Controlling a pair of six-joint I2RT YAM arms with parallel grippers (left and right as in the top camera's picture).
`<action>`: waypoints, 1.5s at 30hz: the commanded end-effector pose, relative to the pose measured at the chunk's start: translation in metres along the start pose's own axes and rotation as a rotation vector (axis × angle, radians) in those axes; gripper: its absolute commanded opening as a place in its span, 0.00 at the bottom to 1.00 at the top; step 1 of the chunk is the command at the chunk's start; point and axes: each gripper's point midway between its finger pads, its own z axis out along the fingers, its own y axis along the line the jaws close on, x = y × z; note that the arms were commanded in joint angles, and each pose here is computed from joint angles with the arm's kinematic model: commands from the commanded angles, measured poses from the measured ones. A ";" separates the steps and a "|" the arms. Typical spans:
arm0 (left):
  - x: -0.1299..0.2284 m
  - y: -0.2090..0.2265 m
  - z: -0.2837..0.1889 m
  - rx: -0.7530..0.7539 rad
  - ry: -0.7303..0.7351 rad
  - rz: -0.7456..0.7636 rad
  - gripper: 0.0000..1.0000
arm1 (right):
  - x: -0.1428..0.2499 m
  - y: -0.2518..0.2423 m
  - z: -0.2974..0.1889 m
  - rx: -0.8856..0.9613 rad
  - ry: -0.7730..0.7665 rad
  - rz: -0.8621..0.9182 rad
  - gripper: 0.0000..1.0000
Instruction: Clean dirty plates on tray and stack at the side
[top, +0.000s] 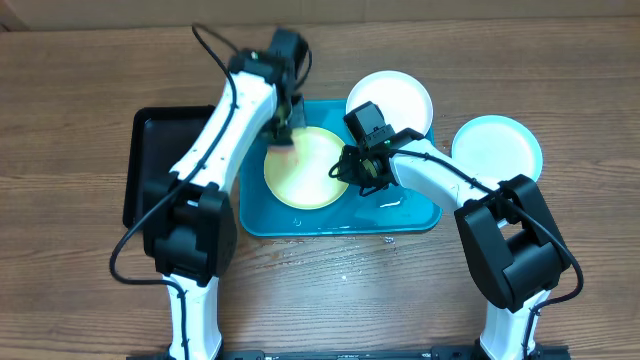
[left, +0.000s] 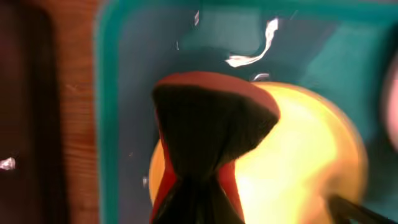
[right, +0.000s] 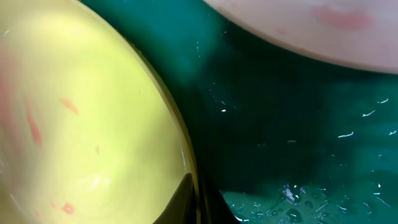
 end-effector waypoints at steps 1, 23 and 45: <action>-0.026 0.004 -0.047 0.005 -0.103 0.014 0.04 | -0.003 -0.003 -0.002 0.025 -0.002 -0.010 0.04; 0.005 0.022 -0.022 -0.062 0.036 0.032 0.04 | -0.027 -0.023 -0.162 0.292 -0.212 -0.199 0.04; 0.009 0.017 -0.010 -0.023 0.056 0.019 0.04 | -0.012 -0.044 -0.290 0.907 -0.891 -0.223 0.04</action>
